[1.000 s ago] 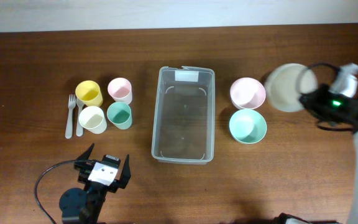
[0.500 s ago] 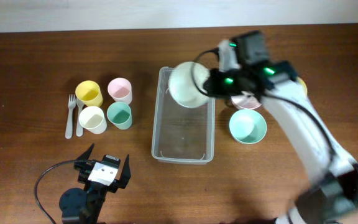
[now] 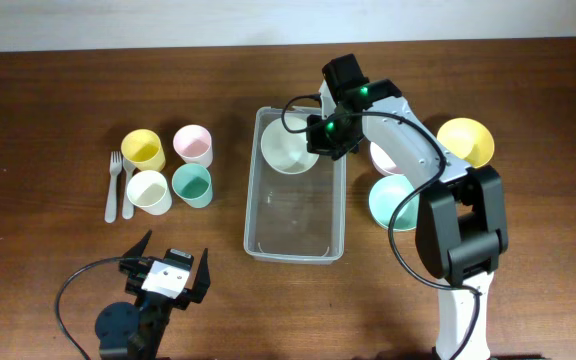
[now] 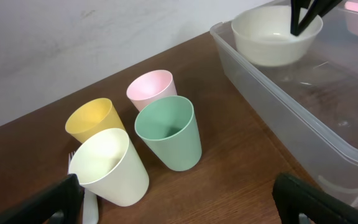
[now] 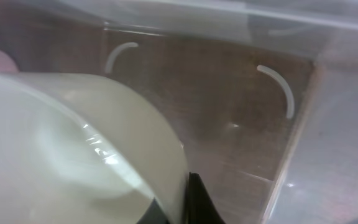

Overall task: Pack container
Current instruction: 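Carry the cream bowl into the container and release it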

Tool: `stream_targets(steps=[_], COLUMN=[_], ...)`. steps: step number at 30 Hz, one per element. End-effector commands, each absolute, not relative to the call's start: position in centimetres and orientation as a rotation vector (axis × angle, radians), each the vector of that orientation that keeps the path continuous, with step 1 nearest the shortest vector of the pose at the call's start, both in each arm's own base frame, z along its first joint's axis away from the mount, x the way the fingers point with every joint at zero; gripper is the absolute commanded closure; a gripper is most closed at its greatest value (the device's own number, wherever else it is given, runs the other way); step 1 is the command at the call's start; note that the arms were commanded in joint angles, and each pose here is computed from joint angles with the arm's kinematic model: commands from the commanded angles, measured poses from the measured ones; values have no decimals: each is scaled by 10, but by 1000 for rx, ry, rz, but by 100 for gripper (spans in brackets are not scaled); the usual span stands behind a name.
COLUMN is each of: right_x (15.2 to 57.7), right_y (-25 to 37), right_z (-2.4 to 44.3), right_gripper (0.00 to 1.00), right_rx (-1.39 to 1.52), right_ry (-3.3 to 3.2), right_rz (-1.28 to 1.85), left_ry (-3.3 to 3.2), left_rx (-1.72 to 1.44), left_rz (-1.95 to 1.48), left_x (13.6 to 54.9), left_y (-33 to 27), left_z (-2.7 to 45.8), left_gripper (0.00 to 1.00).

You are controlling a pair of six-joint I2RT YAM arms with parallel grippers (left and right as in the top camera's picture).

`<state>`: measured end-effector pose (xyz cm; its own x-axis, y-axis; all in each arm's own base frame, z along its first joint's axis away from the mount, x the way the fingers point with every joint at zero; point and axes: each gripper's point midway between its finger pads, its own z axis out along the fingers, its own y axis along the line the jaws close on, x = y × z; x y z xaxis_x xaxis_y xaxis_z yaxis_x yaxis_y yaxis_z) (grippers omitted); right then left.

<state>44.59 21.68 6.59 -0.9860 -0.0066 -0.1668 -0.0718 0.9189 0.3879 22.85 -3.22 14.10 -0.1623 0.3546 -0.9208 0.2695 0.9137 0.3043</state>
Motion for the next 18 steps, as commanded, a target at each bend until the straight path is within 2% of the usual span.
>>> stream_targets(steps=[1, 3, 7, 12, 13, 15, 18], right_x=[456, 457, 462, 472, 472, 471, 467], right_y=[214, 218, 219, 172, 162, 128, 56], right_z=[68, 74, 106, 207, 217, 239, 246], right_gripper=[70, 53, 52, 51, 49, 38, 33], right_rx=[-42, -139, -232, -130, -108, -25, 176], right_ry=[2898, 2867, 2792, 2623, 2607, 2571, 2580], right_rz=[561, 581, 609, 594, 582, 526, 387], left_ry=[1750, 1751, 1751, 1751, 1750, 1750, 1751], left_rx=[474, 474, 474, 474, 474, 474, 474], left_rz=[61, 61, 61, 61, 61, 61, 61], left_x=[228, 228, 228, 228, 228, 228, 228], left_y=[-35, -35, -35, -35, -35, -35, -35], left_z=[140, 140, 140, 140, 140, 140, 140], left_gripper=[0, 0, 0, 0, 0, 0, 0])
